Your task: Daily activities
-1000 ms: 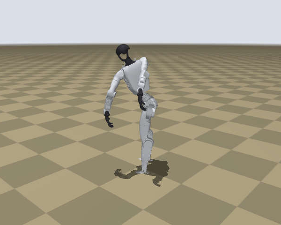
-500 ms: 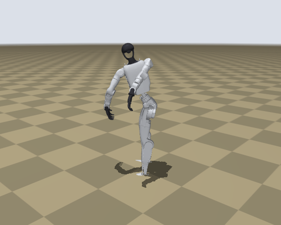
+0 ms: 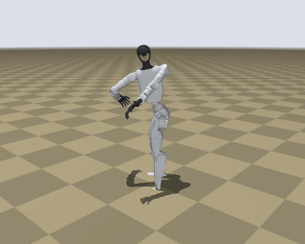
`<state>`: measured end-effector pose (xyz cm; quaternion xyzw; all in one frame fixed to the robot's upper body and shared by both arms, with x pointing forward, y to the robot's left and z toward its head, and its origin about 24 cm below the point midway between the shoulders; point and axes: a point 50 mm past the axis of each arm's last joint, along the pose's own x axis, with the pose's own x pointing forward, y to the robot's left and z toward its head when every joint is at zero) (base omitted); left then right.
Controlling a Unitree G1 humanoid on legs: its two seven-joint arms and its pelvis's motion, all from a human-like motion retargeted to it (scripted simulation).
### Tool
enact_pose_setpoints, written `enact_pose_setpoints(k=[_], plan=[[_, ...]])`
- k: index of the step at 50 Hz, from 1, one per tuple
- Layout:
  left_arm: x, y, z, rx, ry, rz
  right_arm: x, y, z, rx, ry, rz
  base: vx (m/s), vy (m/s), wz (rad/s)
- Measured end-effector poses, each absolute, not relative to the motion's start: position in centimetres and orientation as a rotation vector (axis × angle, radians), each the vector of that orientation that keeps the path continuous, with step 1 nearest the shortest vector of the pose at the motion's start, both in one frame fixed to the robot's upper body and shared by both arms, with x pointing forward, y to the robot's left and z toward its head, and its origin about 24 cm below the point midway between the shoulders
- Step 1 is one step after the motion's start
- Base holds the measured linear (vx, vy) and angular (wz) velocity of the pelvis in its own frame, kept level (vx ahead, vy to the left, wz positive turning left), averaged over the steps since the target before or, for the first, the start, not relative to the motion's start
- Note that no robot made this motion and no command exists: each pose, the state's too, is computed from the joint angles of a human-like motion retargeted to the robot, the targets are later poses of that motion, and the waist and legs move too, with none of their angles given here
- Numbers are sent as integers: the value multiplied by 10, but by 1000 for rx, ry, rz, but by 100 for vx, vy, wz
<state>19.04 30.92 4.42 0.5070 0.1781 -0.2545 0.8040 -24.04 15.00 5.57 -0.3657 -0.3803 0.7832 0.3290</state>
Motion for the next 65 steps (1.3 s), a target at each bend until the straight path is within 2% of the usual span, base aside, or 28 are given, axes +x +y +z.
enact_pose_setpoints(k=[11,20,65], plan=[[185,344,58,1078,399,-331,-239,154,70,-672,-915,1889,2,2,-37],[186,371,75,1091,409,-182,-236,156,78,-538,-866,1773,1,0,-7],[190,398,114,1200,464,-151,-241,154,87,-376,-846,1792,1,-2,19]])
